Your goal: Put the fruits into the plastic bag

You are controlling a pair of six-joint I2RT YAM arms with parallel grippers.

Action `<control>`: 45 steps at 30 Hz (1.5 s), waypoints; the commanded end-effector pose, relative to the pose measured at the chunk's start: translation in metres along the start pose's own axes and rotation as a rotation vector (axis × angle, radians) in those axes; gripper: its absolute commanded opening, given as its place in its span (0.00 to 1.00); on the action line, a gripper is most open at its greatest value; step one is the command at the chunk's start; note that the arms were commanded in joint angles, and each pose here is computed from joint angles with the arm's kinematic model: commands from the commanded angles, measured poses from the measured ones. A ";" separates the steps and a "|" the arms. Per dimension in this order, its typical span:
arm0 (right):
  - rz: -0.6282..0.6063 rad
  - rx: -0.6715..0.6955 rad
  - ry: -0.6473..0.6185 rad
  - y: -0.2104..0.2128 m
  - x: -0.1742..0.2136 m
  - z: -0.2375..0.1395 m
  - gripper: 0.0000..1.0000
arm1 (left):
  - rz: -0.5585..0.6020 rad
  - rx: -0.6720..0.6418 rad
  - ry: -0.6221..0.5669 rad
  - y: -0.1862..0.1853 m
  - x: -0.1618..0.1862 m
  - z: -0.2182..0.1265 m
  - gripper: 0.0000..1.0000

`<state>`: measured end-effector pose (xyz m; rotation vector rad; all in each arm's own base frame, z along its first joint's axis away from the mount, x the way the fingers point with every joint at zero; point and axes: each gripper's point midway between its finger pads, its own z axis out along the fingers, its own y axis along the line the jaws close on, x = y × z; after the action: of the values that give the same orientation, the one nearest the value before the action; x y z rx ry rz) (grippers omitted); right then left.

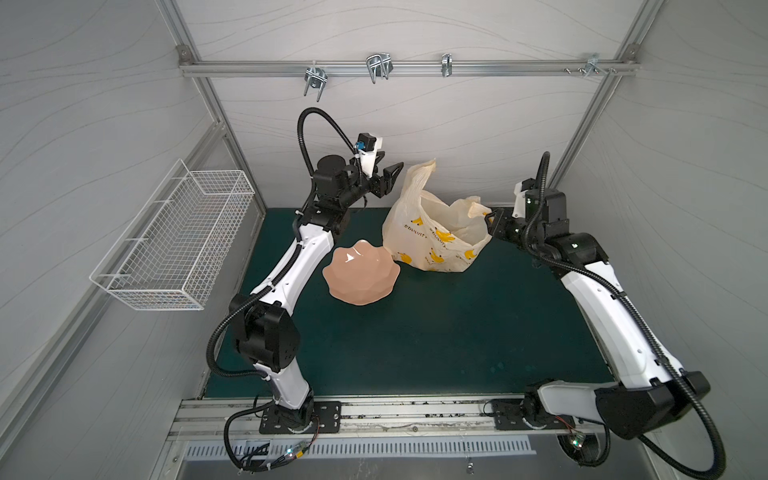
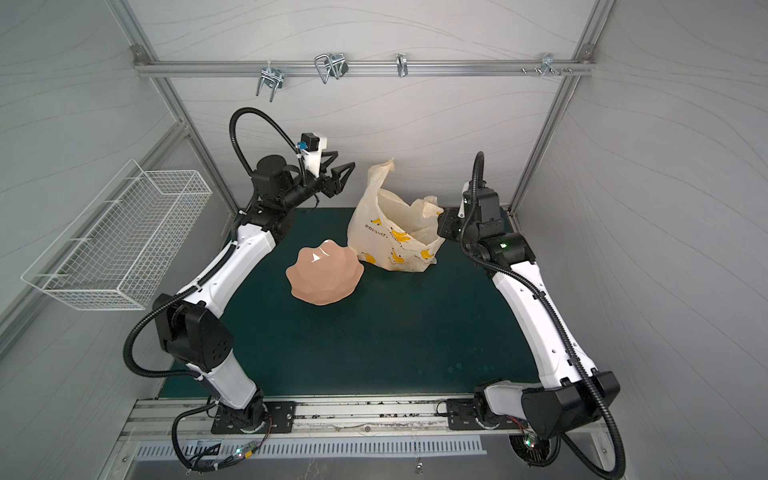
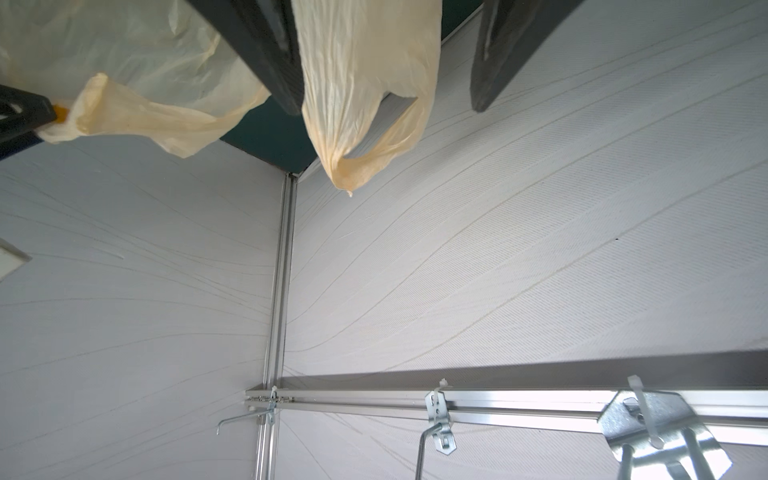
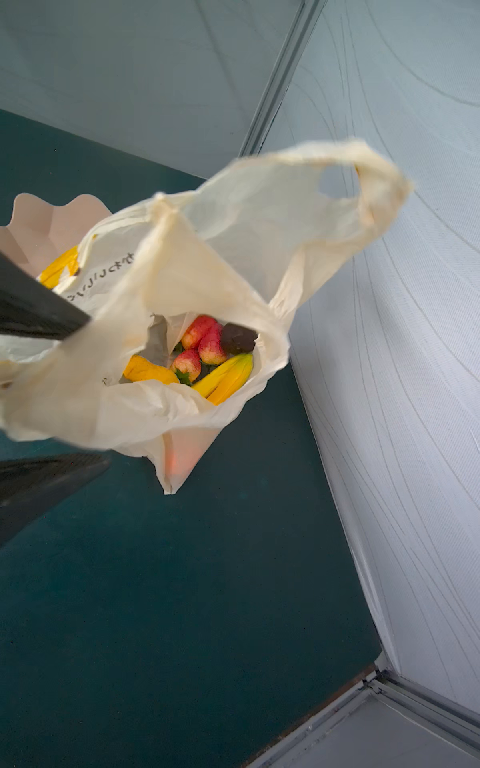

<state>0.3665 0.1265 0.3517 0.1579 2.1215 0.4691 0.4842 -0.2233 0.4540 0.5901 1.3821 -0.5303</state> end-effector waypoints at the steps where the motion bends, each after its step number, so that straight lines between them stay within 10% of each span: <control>1: -0.002 -0.010 -0.045 0.001 -0.011 -0.014 0.59 | 0.040 -0.019 -0.102 -0.002 -0.040 -0.015 0.71; 19: -0.054 -0.067 -0.077 0.007 -0.018 -0.029 0.99 | 0.064 -0.097 -0.068 -0.009 -0.042 -0.059 0.86; 36: -0.118 -0.118 -0.037 -0.003 -0.015 -0.035 0.99 | -0.056 -0.153 0.160 -0.021 0.015 -0.106 0.92; 45: -0.130 0.082 -0.036 -0.069 0.005 -0.034 0.99 | -0.153 -0.353 0.250 -0.014 0.082 -0.173 0.96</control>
<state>0.3477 0.0797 0.3454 0.0474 2.0985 0.4022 0.3613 -0.1473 0.3615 0.4027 1.7126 -0.4101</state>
